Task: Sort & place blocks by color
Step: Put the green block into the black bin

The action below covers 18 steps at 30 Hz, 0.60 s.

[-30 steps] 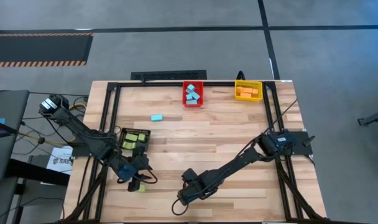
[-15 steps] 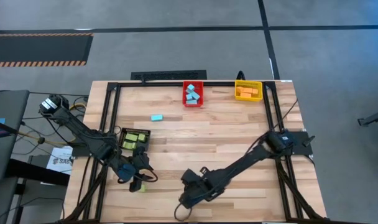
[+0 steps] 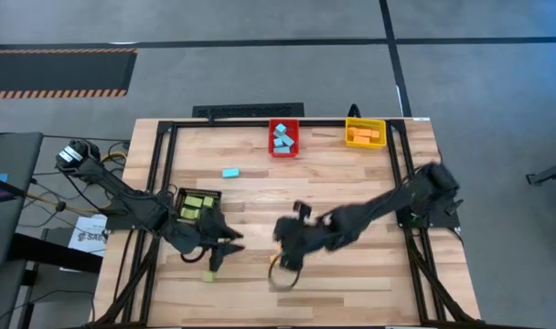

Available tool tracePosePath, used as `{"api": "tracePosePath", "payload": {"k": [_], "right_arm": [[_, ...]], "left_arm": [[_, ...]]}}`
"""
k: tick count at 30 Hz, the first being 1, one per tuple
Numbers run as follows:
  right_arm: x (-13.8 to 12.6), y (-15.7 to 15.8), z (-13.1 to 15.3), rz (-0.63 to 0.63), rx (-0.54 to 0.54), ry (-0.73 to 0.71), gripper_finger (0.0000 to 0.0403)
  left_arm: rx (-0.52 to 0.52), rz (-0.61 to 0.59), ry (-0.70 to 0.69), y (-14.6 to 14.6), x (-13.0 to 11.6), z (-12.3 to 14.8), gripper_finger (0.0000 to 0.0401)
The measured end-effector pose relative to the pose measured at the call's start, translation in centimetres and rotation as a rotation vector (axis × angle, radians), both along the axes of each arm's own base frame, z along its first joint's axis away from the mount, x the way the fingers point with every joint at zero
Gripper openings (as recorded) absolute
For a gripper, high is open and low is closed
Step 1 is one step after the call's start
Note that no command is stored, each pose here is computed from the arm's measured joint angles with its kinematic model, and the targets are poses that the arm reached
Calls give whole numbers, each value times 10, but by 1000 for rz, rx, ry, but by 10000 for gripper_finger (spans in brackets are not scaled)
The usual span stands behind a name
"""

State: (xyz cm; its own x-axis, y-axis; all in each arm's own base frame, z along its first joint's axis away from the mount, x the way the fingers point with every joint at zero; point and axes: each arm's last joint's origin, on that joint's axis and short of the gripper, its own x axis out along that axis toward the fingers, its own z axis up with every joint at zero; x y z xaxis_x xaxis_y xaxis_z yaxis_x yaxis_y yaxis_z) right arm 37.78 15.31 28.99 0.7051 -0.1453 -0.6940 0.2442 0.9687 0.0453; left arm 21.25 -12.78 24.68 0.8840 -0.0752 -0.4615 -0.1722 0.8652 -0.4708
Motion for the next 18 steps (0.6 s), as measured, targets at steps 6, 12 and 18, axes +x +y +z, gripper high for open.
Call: {"api": "tracePosePath", "payload": {"k": [6, 12, 18], "right_arm": [[-37, -49, -16, 140, 110, -241, 117], [-54, -83, -51, 307, 191, -487, 117], [-56, -90, -61, 388, 123, -519, 117]], "left_arm": [[-154, 250, -34, 20, 10, 2, 169], [-366, 322, -241, 38, 24, 6, 169], [-732, 343, -522, 52, 11, -22, 169]]}}
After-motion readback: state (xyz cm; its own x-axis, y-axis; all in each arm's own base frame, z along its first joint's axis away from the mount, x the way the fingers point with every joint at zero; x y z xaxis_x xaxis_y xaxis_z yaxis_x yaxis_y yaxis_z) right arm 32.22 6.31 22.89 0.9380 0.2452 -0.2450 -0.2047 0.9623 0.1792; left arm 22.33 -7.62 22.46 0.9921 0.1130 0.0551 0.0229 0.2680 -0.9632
